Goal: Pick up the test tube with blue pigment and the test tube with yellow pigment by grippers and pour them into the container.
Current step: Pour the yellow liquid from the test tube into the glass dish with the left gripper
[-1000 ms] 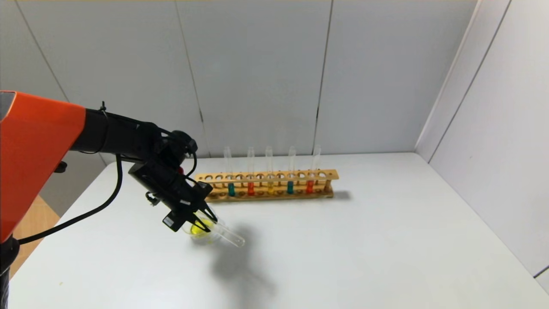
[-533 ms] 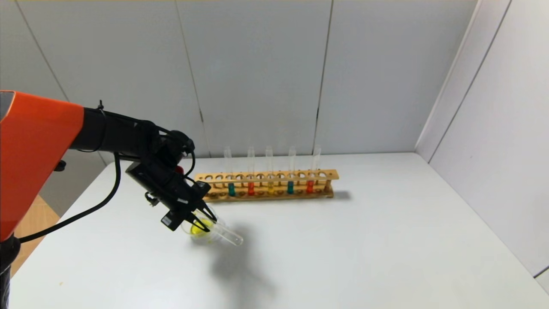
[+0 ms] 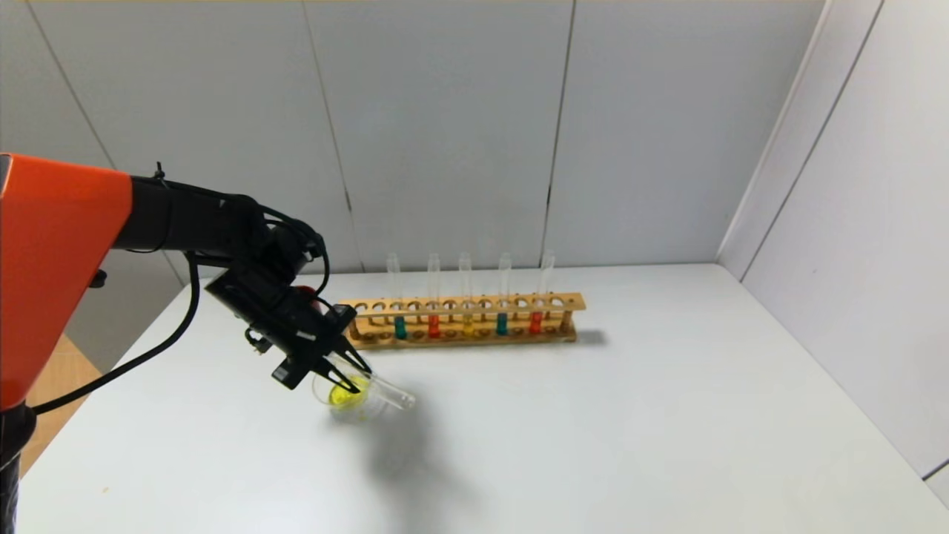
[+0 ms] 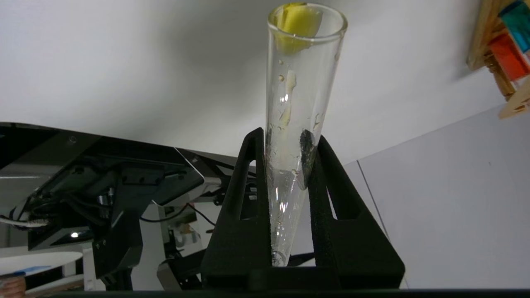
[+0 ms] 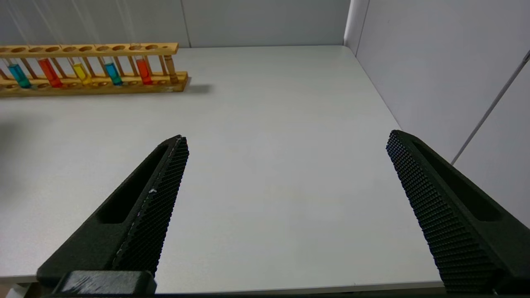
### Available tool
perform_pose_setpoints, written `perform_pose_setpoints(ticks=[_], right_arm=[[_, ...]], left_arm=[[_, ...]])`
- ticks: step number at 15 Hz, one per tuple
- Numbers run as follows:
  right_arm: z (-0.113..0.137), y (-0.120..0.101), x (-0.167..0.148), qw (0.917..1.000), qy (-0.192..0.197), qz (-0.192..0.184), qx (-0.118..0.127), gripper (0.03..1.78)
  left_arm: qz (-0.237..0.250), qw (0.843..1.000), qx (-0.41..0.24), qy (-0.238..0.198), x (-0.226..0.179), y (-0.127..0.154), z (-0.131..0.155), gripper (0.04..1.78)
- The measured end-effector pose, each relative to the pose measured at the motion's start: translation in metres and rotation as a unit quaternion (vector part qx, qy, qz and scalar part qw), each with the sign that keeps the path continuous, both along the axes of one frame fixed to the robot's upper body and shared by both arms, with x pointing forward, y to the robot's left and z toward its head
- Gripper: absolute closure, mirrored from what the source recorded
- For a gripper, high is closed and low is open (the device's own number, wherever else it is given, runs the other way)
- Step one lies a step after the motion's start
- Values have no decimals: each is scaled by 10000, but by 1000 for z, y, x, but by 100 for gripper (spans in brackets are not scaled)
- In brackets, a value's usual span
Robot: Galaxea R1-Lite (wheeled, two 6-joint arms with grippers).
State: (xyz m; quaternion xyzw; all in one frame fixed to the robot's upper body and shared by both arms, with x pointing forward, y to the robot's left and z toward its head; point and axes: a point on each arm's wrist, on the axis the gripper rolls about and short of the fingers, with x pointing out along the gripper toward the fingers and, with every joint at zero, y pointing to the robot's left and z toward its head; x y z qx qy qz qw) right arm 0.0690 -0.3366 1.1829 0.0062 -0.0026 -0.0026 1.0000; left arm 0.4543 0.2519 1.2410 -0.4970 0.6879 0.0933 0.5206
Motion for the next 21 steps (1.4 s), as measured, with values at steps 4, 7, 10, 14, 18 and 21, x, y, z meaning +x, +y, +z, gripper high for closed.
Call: perform_pose_setpoints(ticks=[4, 7, 10, 14, 18, 21], right_arm=[[0, 0, 0, 10000, 0, 0, -2, 6], [0, 0, 0, 10000, -2, -4, 0, 6], [0, 0, 0, 10000, -2, 0, -2, 6], [0, 0, 0, 10000, -2, -2, -2, 6], [0, 0, 0, 10000, -2, -2, 0, 6], [0, 0, 0, 10000, -2, -2, 0, 6]], left_arm=[[-45, 9999, -28, 90, 2, 2, 2, 150], [-50, 9999, -26, 91, 3, 3, 1, 150], [-54, 9999, -39, 94, 3, 3, 2, 150], [-147, 9997, -116, 170, 1, 3, 5, 150], [-164, 9996, -148, 159, 1, 2, 6, 150], [-166, 9996, -181, 163, 1, 2, 7, 150]])
